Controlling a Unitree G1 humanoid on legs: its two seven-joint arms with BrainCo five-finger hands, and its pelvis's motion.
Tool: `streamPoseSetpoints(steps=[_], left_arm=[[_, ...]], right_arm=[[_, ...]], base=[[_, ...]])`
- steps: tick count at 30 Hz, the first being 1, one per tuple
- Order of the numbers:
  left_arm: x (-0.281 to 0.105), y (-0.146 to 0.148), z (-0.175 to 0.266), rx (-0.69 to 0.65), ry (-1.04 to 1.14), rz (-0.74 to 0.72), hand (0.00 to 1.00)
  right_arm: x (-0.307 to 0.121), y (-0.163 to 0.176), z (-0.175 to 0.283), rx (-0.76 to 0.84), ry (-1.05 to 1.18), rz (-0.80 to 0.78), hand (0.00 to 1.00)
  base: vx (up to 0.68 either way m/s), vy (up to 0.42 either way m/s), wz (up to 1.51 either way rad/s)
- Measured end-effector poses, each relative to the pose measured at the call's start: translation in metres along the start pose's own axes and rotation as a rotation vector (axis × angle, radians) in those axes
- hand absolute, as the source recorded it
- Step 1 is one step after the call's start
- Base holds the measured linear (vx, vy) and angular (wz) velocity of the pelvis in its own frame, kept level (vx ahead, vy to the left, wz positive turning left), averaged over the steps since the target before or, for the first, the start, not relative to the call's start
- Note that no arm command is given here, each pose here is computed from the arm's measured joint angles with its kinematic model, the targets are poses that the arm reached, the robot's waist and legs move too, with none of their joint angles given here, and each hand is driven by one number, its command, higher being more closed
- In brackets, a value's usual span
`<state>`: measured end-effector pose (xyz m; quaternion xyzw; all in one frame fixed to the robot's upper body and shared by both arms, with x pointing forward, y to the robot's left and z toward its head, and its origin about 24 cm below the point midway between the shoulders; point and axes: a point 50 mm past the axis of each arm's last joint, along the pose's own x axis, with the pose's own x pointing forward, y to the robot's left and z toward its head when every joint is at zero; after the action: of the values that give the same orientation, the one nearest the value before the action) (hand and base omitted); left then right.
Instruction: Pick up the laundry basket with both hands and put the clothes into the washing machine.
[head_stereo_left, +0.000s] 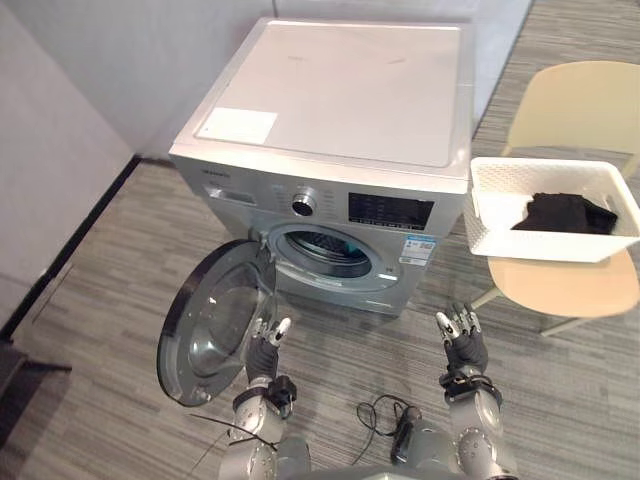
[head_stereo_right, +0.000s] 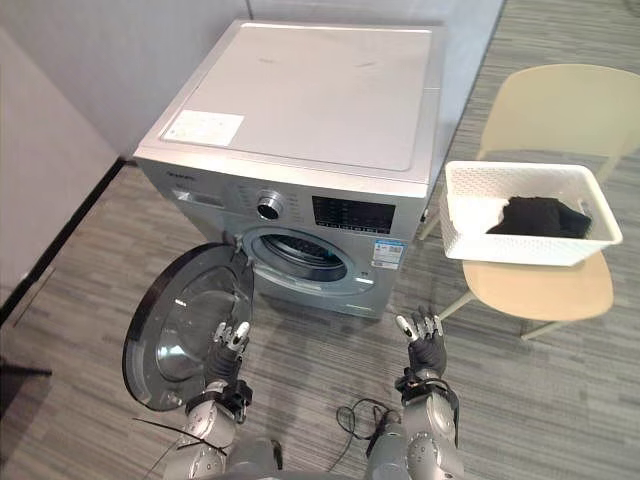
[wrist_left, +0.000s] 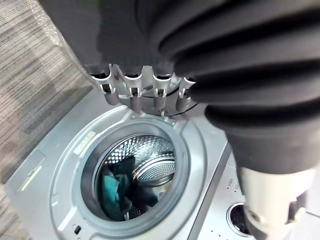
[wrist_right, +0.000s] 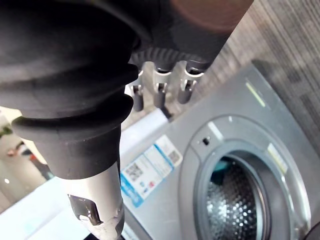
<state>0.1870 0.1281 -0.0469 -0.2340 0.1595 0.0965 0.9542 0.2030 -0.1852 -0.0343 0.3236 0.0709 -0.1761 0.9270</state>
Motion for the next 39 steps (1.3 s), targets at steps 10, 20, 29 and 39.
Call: streamPoseSetpoints(steps=[10,20,29,39], left_arm=[[0.001,0.016,-0.012,0.107,0.072,0.021,0.00],[-0.004,0.007,-0.025,0.071,0.123,0.001,0.00],[-0.002,0.010,-0.028,0.046,0.143,0.023,0.00],[-0.014,0.031,-0.030,0.046,0.157,0.095,0.00]], right_arm=[[-0.002,0.020,0.033,-0.089,-0.191,-0.002,0.00],[0.007,0.044,0.063,-0.203,-0.358,0.056,0.00],[0.018,0.079,0.088,-0.209,-0.511,0.035,0.00],[0.009,0.112,0.119,-0.202,-0.695,0.071,0.00]], base=[[-0.23,0.219,-0.41],[-0.05,-0.158,-0.76],[0.01,-0.308,-0.21],[0.10,0.033,-0.33]])
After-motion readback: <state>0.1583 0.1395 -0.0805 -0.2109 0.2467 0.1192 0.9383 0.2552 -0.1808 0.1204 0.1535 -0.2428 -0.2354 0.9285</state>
